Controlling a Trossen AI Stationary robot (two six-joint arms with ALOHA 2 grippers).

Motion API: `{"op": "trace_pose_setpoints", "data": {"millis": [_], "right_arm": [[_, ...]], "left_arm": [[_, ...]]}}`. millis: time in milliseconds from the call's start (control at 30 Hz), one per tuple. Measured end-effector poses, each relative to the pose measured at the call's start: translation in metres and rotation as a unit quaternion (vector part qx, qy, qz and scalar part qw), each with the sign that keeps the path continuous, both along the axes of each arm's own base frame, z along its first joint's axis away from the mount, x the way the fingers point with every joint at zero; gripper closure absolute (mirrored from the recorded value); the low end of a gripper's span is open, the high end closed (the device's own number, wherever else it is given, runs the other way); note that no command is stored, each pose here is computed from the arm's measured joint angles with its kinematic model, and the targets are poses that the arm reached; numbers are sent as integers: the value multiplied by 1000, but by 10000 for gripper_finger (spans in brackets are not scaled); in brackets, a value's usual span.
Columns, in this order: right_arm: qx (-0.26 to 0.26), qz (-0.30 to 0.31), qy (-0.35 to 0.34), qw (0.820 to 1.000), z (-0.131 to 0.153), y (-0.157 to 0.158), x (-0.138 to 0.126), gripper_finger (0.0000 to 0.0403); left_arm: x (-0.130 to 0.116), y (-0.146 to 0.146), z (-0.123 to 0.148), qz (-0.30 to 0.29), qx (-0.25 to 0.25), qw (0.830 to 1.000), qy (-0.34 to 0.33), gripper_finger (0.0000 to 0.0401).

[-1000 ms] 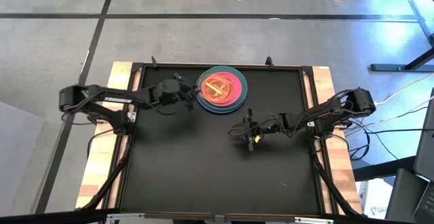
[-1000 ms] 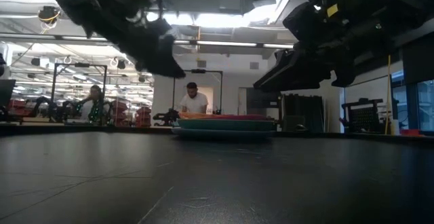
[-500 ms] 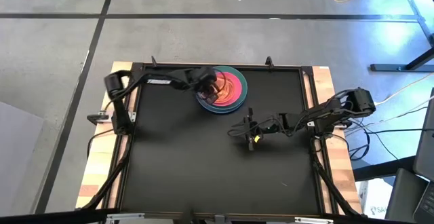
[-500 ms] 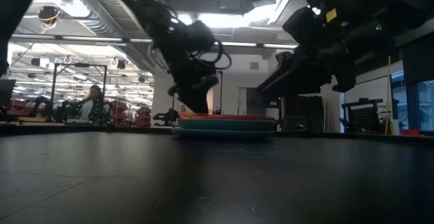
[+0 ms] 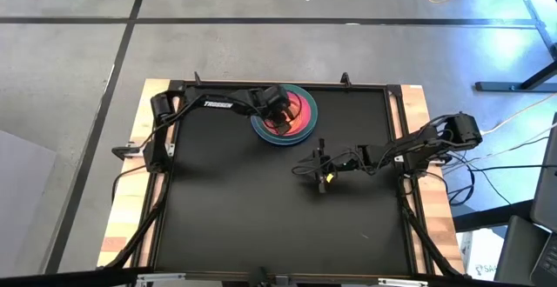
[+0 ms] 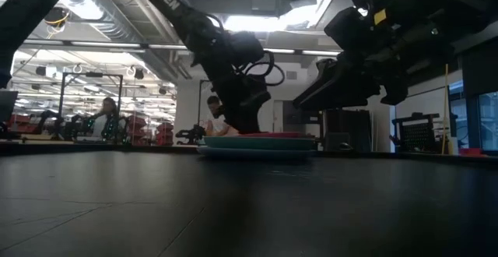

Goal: Stack plastic plates
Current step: Stack the orange plate on top of the light pink plate, then return to Home Position

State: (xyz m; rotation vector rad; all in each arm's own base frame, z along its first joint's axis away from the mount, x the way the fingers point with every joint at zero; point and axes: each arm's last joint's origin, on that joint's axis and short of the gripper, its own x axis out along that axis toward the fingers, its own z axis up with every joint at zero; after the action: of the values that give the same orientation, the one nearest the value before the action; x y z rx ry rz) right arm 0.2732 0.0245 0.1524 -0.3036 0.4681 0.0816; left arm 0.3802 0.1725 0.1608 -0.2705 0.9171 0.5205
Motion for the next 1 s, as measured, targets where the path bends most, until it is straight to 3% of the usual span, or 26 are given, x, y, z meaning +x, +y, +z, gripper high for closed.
{"op": "trace_pose_setpoints", "data": {"millis": [167,300,400,533,700,867,1000], "right_arm": [[0,0,1,1000,0,0,0,251],[0,0,3,1000,-1,0,0,251],[1,0,-8,1000,1,0,1,251],[0,-4,-20,1000,7,0,0,251],[8,-27,-18,999,17,-2,-7,251],[19,-32,-26,999,30,-3,-15,251],[21,-32,-42,998,40,-3,-19,251]], "left_arm": [[7,-4,4,-20,24,999,-26,292],[0,-13,11,-31,36,999,16,292],[-7,-35,38,-50,50,997,33,295],[-16,-83,76,-96,107,989,26,305],[-40,-139,91,-160,167,972,-46,312],[-75,-174,71,-210,172,953,-133,322],[-102,-186,58,-248,161,927,-231,336]]}}
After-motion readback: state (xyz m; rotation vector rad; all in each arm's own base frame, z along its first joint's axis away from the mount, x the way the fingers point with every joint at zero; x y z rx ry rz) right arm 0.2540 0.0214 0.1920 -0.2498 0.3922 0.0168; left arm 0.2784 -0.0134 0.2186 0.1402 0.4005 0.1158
